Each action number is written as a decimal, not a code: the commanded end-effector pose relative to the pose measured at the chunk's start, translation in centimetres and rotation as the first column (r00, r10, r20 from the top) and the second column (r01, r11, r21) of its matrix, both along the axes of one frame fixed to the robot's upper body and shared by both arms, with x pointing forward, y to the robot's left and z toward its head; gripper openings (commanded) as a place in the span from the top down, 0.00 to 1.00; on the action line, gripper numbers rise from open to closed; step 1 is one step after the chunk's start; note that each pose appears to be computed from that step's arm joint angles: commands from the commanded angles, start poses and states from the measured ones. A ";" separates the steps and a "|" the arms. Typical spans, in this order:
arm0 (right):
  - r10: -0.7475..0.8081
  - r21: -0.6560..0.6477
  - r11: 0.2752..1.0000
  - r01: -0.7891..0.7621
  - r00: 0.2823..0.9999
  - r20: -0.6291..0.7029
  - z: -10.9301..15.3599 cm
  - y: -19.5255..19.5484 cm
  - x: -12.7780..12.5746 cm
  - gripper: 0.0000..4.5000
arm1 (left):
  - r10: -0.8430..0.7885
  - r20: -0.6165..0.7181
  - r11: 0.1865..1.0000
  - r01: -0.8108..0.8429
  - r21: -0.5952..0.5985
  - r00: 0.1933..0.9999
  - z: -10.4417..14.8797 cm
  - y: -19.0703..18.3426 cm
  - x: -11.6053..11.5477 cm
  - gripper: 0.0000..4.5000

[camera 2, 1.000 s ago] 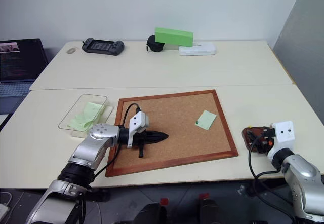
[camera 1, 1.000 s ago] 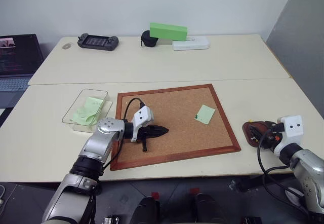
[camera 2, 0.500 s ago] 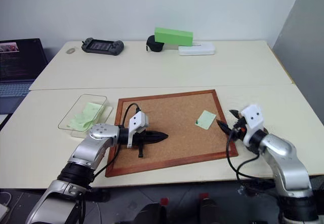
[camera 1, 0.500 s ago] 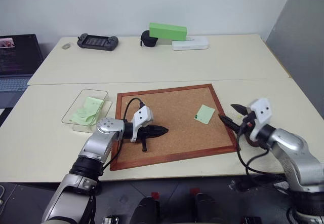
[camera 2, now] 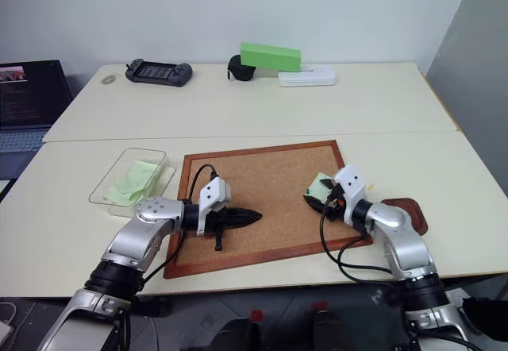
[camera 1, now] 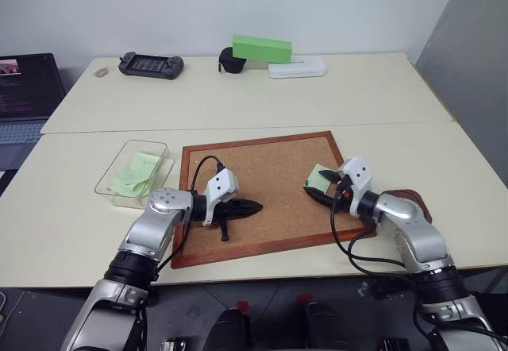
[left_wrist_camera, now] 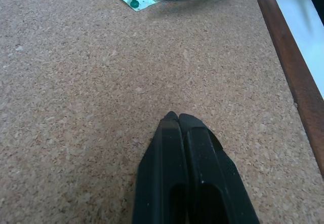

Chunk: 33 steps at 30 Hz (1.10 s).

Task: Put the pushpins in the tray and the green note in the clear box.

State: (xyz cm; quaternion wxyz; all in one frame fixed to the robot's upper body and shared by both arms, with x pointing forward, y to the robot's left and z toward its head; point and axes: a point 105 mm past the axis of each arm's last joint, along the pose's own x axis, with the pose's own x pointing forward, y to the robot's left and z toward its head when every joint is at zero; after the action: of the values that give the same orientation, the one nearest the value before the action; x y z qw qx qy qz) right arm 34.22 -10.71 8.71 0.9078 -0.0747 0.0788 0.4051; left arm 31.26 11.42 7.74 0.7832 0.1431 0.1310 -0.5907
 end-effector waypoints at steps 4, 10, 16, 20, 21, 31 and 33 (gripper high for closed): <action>0.031 0.008 0.999 -0.032 0.997 0.064 1.4 1.0 1.0 0.51 | 0.015 -0.045 0.999 -0.014 0.038 0.999 -1.1 0.6 -0.6 1.00; 0.019 0.013 1.000 -0.020 0.998 0.059 1.2 1.0 1.3 0.76 | 0.020 -0.046 0.999 -0.018 0.037 0.999 -1.1 0.7 -0.7 1.00; 0.016 0.018 1.000 -0.017 0.998 0.066 1.3 0.9 1.3 0.99 | 0.021 -0.046 0.999 -0.020 0.036 0.999 -1.1 0.6 -0.6 1.00; 0.016 -0.009 1.000 -0.015 0.991 0.136 2.4 0.8 1.3 0.99 | 0.022 -0.048 0.999 -0.020 0.035 0.999 -1.1 0.6 -0.6 1.00; 0.021 -0.016 1.000 -0.018 0.987 0.160 2.8 0.8 1.3 0.99 | 0.022 -0.048 0.999 -0.021 0.035 0.999 -1.2 0.6 -0.6 1.00; 0.153 -0.129 0.985 -0.118 0.939 0.308 6.5 1.3 -0.8 0.99 | 0.019 -0.054 0.999 -0.017 0.032 0.998 -1.4 0.4 -0.8 1.00; 0.159 -0.145 0.982 -0.118 0.935 0.316 6.5 1.3 -0.9 0.99 | 0.017 -0.052 0.999 -0.015 0.032 0.999 -1.4 0.3 -0.8 1.00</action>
State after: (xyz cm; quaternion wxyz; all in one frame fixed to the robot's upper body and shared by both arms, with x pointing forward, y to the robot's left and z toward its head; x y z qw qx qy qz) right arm 33.71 -9.58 14.08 0.8778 -0.1816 -0.0278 0.4424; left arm 31.03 11.39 7.76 0.7879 0.1395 0.1331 -0.5849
